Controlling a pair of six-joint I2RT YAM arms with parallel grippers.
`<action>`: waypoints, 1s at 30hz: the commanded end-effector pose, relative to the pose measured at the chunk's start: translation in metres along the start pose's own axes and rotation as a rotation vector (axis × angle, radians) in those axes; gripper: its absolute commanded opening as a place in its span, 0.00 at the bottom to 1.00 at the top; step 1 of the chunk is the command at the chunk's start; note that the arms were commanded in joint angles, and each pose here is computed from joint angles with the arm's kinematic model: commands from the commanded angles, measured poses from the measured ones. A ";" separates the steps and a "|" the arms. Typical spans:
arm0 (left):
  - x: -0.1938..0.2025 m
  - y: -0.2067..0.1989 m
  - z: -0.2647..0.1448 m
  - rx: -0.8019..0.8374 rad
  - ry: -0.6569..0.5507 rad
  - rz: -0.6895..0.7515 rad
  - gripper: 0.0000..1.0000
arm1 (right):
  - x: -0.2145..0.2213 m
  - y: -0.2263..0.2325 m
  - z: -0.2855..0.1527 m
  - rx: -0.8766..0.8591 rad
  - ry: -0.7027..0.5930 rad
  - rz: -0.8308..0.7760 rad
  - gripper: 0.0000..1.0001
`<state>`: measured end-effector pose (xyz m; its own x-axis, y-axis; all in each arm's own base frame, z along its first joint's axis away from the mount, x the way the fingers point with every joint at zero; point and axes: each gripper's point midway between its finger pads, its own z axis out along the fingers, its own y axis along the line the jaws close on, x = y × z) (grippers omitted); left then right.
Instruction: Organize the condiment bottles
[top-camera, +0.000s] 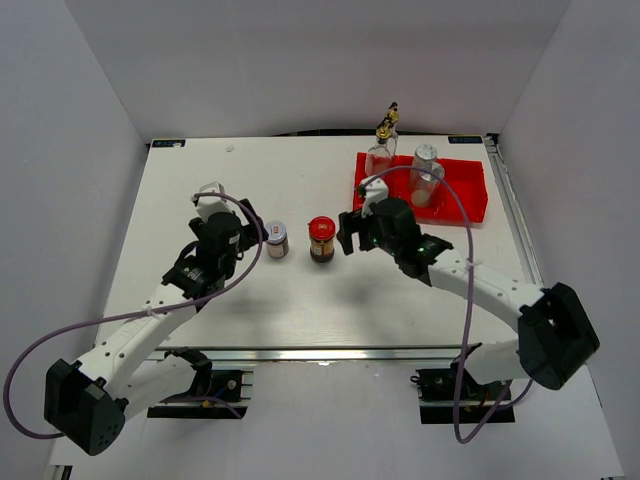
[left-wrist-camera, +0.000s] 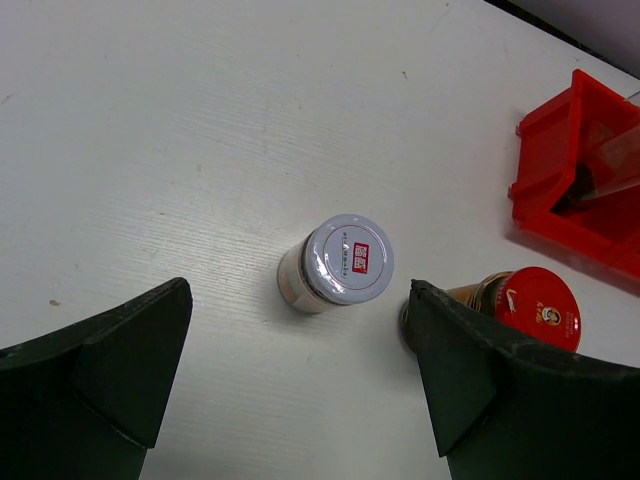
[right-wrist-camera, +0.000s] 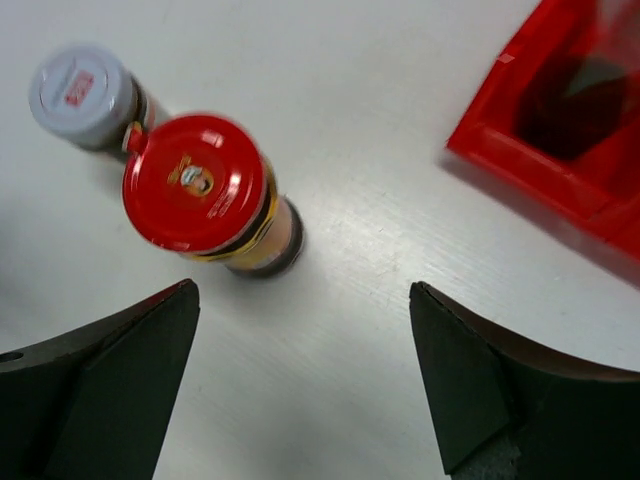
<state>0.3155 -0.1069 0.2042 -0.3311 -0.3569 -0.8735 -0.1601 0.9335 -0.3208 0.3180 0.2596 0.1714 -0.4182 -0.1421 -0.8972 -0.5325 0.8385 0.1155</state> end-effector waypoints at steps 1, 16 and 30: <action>-0.011 0.002 -0.007 0.007 -0.034 -0.028 0.98 | 0.009 0.023 0.013 -0.058 0.043 -0.124 0.89; -0.025 0.016 -0.019 -0.035 -0.094 -0.045 0.98 | -0.009 0.048 0.101 -0.012 0.023 -0.062 0.80; -0.022 0.018 -0.016 -0.050 -0.094 -0.037 0.98 | -0.022 -0.003 -0.010 0.161 -0.162 0.022 0.16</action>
<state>0.3055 -0.0875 0.2245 -0.2481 -0.3836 -0.8895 -0.2001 0.9188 -0.3404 0.3086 0.2758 0.1182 -0.4529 -0.2364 -0.8596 -0.5113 0.8588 0.0332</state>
